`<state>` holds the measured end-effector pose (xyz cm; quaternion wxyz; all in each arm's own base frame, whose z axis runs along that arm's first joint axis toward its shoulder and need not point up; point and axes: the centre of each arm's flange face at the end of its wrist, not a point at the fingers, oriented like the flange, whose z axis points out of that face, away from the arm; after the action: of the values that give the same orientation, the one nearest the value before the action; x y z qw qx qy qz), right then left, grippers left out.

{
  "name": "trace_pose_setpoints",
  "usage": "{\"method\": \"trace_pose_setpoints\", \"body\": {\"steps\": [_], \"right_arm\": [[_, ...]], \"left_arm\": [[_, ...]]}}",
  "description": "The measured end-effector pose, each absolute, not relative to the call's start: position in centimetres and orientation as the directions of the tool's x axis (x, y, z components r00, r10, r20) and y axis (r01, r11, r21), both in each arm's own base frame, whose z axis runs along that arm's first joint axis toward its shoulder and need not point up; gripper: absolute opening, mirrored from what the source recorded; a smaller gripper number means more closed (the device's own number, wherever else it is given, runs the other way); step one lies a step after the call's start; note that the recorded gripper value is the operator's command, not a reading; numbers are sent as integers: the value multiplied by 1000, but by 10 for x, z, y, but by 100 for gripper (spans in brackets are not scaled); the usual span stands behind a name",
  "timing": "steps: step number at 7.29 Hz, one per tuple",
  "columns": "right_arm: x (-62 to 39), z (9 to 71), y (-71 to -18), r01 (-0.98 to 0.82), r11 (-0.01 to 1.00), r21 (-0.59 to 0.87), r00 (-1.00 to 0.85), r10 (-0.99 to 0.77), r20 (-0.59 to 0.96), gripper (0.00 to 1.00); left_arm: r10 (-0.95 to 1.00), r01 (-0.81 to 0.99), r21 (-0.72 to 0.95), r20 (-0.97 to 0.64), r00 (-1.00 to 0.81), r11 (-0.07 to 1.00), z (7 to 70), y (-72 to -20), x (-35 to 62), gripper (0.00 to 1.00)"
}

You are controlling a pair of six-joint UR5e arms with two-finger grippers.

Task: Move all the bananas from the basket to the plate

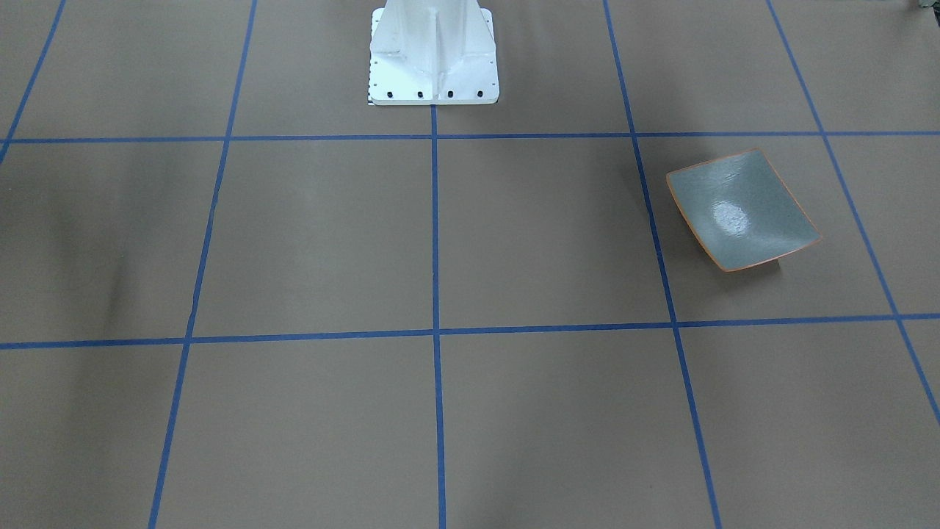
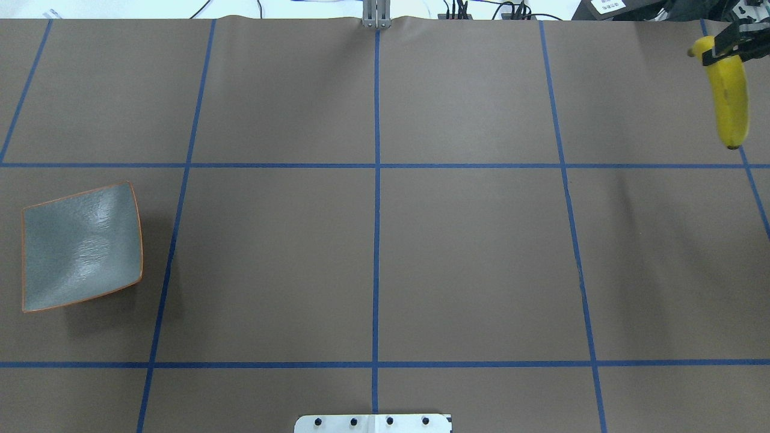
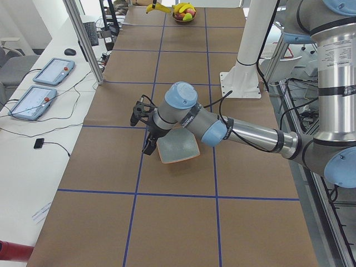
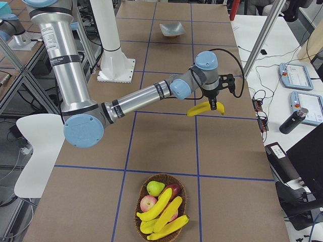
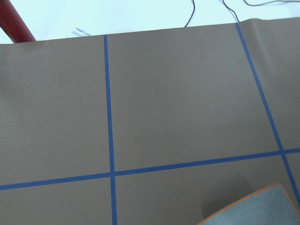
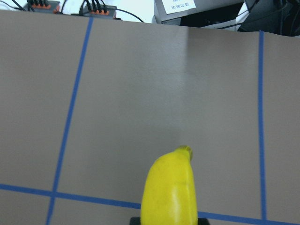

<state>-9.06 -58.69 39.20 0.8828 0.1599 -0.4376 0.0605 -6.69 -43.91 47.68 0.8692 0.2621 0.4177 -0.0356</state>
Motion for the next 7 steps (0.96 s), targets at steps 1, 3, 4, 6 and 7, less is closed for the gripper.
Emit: {"method": "trace_pose_setpoints", "body": {"steps": [1,3,4,6,7], "right_arm": [[-127,366,-586,-299,933,198,555,1,832,0],[-190,305,-580,-389,913,120,429,64,901,0],[-226,269,-567,-421,904,82,368,88,926,0],[-289,208,-533,-417,908,28,269,94,959,0],[-310,184,-519,-402,915,-6,224,105,969,0]], "left_arm": [[212,274,467,-749,627,841,466,-441,-58,100],[286,262,493,-778,560,829,426,-462,-18,100],[275,294,460,-820,501,838,401,-470,6,100],[256,339,387,-892,372,857,350,-481,52,100],[270,321,365,-914,303,874,315,-487,88,100]]}}
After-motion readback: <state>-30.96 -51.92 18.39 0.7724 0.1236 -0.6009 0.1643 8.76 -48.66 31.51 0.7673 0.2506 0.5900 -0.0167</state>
